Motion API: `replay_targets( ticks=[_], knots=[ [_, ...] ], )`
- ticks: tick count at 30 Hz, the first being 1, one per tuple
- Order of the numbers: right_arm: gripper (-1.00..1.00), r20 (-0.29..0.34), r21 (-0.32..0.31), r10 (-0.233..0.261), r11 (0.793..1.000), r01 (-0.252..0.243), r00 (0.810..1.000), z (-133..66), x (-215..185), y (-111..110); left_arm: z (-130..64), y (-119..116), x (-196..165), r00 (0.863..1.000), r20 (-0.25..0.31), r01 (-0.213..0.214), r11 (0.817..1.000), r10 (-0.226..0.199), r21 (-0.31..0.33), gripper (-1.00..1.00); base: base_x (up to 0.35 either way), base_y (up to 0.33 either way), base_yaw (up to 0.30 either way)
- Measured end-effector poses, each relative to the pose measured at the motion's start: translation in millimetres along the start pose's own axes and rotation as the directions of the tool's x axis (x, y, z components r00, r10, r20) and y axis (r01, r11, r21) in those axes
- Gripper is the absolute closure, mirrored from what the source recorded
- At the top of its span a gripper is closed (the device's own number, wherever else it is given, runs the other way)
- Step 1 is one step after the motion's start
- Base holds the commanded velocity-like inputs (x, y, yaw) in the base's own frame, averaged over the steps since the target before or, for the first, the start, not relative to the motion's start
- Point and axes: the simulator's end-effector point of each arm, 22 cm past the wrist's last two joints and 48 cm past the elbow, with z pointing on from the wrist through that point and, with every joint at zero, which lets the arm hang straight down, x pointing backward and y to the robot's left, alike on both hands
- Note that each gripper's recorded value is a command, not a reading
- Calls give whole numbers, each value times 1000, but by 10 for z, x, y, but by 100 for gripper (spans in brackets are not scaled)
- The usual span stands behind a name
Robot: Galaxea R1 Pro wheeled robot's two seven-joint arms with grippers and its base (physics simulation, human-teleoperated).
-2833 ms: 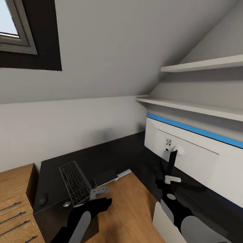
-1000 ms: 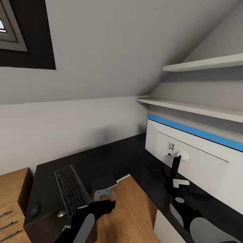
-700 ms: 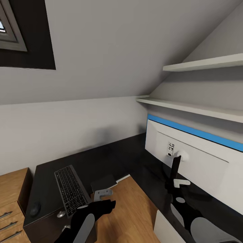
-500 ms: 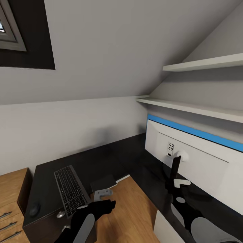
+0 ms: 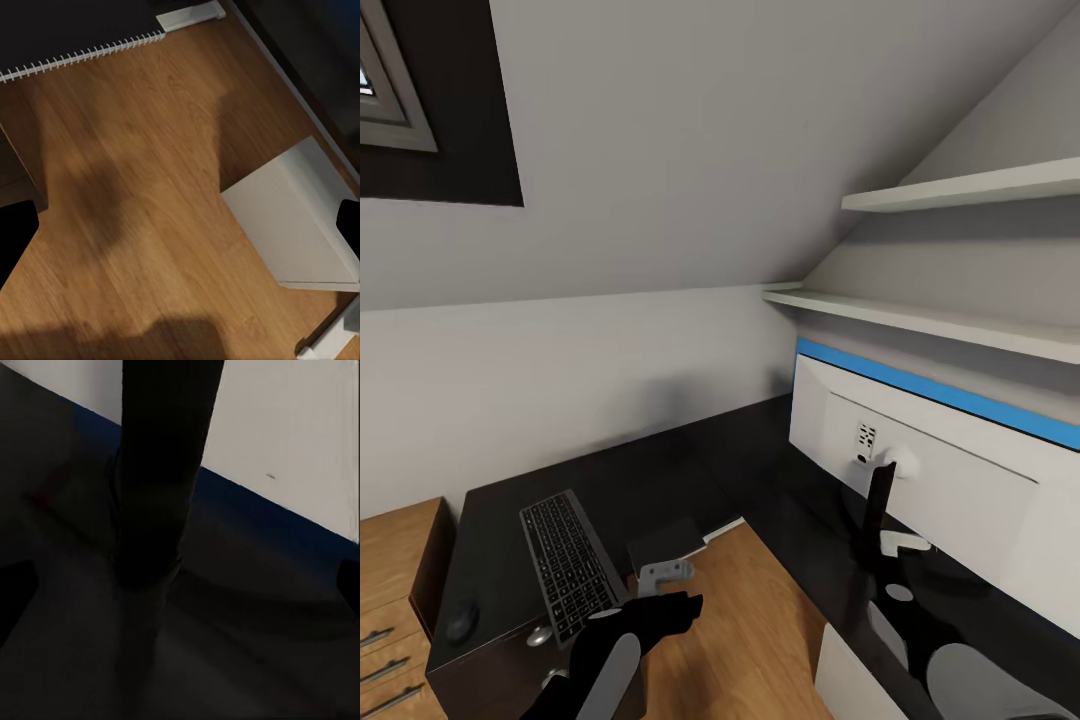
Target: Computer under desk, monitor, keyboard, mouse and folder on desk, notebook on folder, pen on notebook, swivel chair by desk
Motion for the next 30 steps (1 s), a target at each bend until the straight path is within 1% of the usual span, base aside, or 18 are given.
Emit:
replay_targets(
  ticks=[1, 3, 5, 6, 11, 15, 20, 30],
  knots=[
    [-100, -2, 18, 41, 999, -41, 999, 7, 4, -61, 0, 2, 0, 1000, 0, 0, 1000, 0, 0, -100, 0, 0, 0],
    [-100, 1, 36, 78, 996, -78, 997, 13, 4, -120, 0, 2, 0, 1000, 0, 0, 1000, 0, 0, -100, 0, 0, 0],
    [-100, 5, 49, 104, 993, -105, 995, 16, 2, -162, 0, 3, 0, 1000, 0, 0, 1000, 0, -1, -100, 0, 0, 0],
    [-100, 11, 64, 136, 989, -137, 991, 19, -2, -214, 0, 7, 1, 1000, 0, 0, 1000, 0, -2, -100, 0, 0, 0],
    [-100, 13, 70, 150, 986, -151, 989, 20, -1, -235, 0, 7, 1, 1000, 0, 0, 1000, 0, -2, -100, 0, 0, 0],
    [-100, 15, 70, 151, 986, -151, 988, 19, -5, -236, -1, 4, 1, 1000, 0, 0, 1000, 0, -1, -100, 53, 37, 0],
    [-100, 15, 69, 149, 986, -150, 989, 17, -4, -237, -3, 6, 1, 1000, 0, -1, 1000, 1, -1, -100, 172, 128, 0],
    [-100, 15, 66, 146, 987, -147, 989, 17, -4, -220, 0, 12, 1, 1000, 0, -1, 1000, 1, -4, -100, 28, 19, 0]
  ],
)
